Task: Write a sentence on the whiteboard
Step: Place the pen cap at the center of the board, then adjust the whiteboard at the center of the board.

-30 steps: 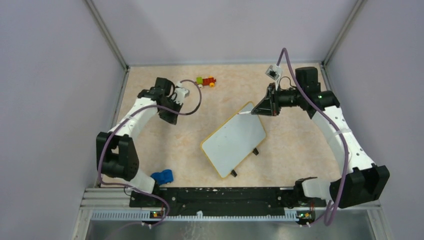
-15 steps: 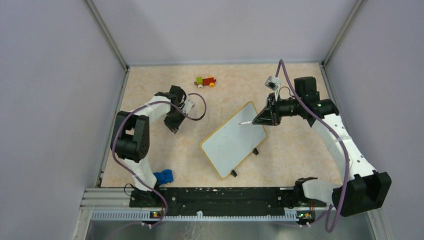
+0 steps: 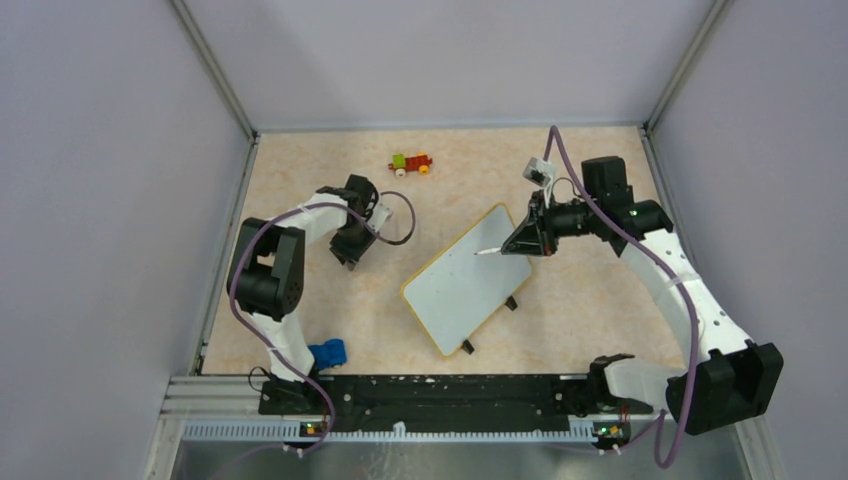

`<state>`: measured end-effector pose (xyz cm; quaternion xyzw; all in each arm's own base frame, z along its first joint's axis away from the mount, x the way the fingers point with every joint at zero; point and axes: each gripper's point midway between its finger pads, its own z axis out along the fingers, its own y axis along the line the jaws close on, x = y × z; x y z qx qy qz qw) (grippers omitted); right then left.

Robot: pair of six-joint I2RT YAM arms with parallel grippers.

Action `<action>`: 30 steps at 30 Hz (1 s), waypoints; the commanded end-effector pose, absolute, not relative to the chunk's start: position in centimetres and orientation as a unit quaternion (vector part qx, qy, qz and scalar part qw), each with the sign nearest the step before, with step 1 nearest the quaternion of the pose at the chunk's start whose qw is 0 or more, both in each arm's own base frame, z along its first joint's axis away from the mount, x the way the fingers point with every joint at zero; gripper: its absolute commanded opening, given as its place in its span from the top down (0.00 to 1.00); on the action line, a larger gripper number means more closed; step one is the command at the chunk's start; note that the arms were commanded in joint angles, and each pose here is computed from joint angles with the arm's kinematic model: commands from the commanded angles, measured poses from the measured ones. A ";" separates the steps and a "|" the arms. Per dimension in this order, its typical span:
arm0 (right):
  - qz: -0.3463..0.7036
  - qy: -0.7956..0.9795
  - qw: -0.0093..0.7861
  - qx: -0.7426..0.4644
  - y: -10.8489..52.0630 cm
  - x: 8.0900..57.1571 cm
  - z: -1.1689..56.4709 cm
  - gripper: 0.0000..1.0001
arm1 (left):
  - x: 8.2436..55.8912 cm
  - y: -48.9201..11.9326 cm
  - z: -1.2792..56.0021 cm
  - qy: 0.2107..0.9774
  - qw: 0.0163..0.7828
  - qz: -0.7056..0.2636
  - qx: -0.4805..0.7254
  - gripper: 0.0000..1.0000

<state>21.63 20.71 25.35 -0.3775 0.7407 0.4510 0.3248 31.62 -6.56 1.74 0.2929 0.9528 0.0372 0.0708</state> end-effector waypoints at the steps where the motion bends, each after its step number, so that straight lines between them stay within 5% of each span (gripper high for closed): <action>1: 0.443 0.721 0.346 -0.406 20.9 21.5 26.2 1.00 | 30.6 -7.2 0.3 0.954 0.049 0.014 0.295 0.62; 11: 0.441 0.717 0.348 -0.412 21.2 21.8 26.4 1.00 | 32.6 -8.9 5.3 0.951 0.098 -0.016 0.294 0.40; 17: 0.443 0.708 0.354 -0.422 21.3 21.7 27.0 1.00 | 35.4 -11.7 12.5 0.934 0.175 -0.079 0.300 0.37; 30: 0.458 0.676 0.360 -0.452 21.6 20.8 27.5 1.00 | 30.3 -22.9 25.0 0.772 0.236 -0.459 0.371 0.39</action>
